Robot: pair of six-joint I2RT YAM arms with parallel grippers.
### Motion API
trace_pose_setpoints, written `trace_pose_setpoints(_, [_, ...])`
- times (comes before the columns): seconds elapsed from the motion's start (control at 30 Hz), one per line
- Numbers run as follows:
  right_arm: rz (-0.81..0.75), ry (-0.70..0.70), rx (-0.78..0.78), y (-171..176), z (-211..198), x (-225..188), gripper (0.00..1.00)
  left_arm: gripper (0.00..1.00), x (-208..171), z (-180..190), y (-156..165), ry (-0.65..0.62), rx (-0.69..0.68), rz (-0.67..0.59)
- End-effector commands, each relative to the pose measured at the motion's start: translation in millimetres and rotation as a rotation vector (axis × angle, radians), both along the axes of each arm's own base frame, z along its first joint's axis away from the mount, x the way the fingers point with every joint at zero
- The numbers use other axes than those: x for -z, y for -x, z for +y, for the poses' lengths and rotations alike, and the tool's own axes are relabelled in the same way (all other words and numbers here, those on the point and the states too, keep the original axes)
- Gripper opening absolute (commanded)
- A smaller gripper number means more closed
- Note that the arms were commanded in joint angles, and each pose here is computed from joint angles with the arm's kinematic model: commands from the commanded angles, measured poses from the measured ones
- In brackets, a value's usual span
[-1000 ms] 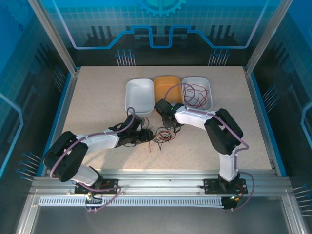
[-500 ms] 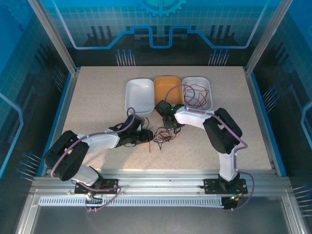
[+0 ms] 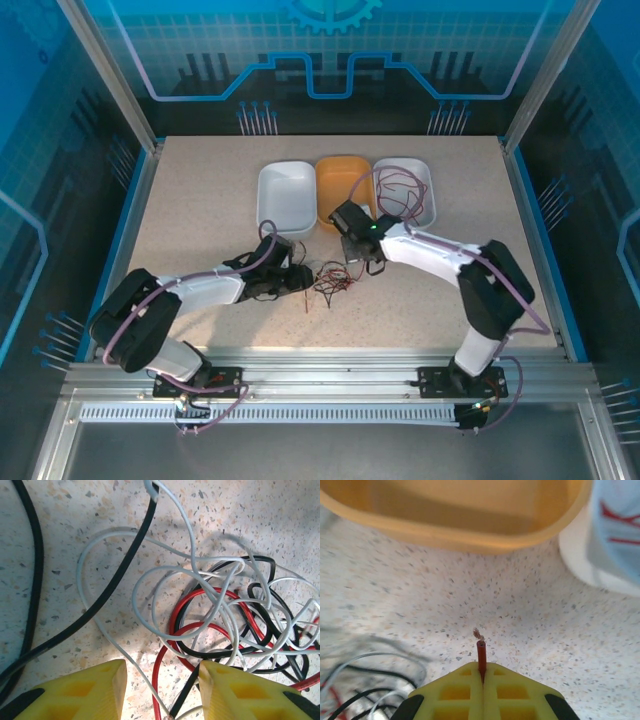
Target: Untangle the cables
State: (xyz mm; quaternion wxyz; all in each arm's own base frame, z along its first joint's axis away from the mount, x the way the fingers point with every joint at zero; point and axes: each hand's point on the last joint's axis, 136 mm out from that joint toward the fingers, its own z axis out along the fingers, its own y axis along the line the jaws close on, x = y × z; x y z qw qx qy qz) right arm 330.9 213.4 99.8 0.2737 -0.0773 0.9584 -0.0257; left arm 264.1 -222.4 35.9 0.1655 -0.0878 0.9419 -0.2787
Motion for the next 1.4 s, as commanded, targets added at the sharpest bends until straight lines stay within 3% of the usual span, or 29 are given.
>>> trace_pose_setpoints(0.0, [-0.107,-0.028,-0.042,4,0,-39,0.0,0.43,-9,3,-1,-0.011,-0.011,-0.021])
trace_pose_setpoints(0.47, [-0.483,-0.319,-0.24,35,4,-211,0.0,0.44,-31,0,-4,0.026,0.014,-0.097])
trace_pose_setpoints(0.57, [-0.516,-0.352,-0.257,39,4,-234,0.0,0.5,-49,-1,-7,0.041,0.034,-0.168])
trace_pose_setpoints(0.7, [-0.525,-0.403,-0.272,41,10,-255,0.0,0.65,-79,-3,-8,0.073,0.068,-0.275])
trace_pose_setpoints(0.83, [-0.509,-0.445,-0.288,41,19,-266,0.0,0.85,-107,-5,-3,0.103,0.11,-0.366])
trace_pose_setpoints(0.87, [-0.503,-0.442,-0.283,40,20,-267,0.0,0.97,-111,-5,-3,0.103,0.116,-0.385])
trace_pose_setpoints(0.9, [-0.493,-0.433,-0.275,38,20,-265,0.0,0.99,-115,-4,-2,0.1,0.121,-0.399])
trace_pose_setpoints(1.1, [-0.448,-0.438,-0.242,31,26,-262,0.0,0.99,-121,-7,3,0.065,0.175,-0.396])
trace_pose_setpoints(1.37, [-0.423,-0.499,-0.247,27,39,-242,0.0,0.99,-95,-4,-2,-0.007,0.153,-0.355])
